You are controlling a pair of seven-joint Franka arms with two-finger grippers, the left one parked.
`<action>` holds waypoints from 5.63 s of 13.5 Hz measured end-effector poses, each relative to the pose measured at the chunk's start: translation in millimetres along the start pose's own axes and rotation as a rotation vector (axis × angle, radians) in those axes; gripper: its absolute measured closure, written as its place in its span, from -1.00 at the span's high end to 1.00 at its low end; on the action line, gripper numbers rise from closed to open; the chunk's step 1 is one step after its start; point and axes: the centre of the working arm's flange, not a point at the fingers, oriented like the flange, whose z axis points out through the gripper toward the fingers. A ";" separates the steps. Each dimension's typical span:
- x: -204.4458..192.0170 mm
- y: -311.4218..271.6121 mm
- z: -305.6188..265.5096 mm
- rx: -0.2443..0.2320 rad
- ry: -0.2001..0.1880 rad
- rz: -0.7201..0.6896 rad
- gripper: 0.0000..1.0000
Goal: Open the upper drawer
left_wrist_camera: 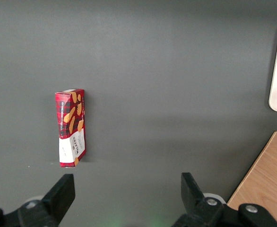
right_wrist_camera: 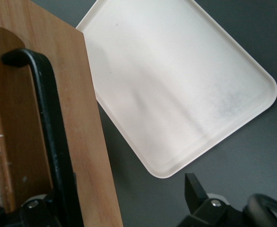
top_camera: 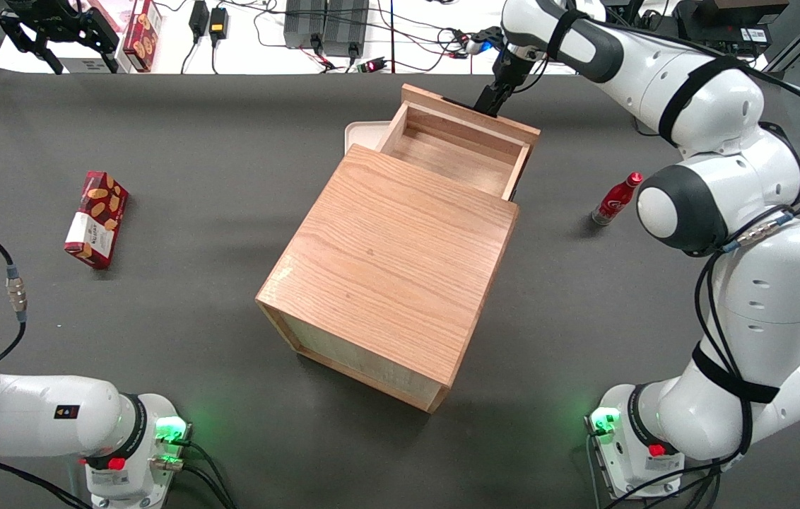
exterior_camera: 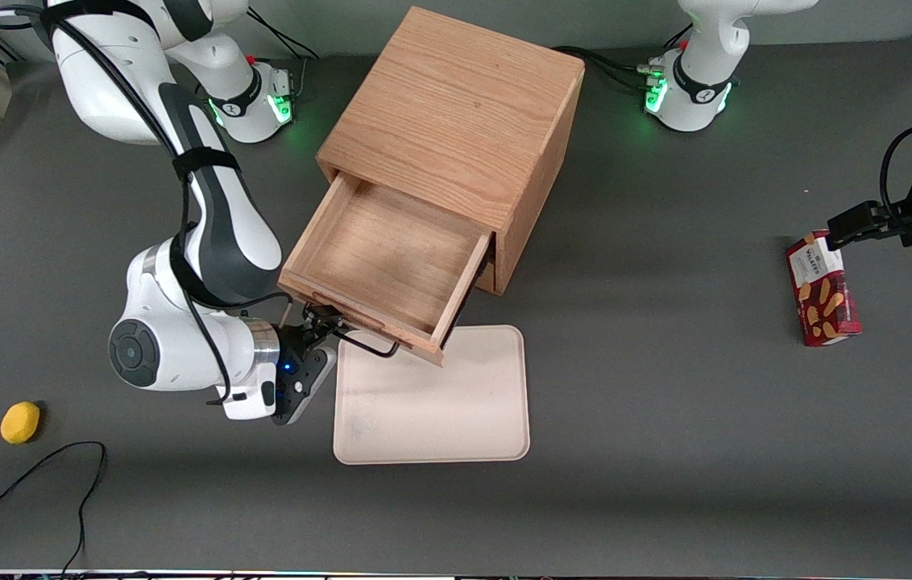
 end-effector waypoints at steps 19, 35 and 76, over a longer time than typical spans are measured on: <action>5.2 19.1 -25.8 -0.035 0.056 0.002 1.00; 1.0 36.6 -32.2 -0.045 0.074 0.020 1.00; -273.2 -33.3 -234.7 -0.259 -0.083 0.983 1.00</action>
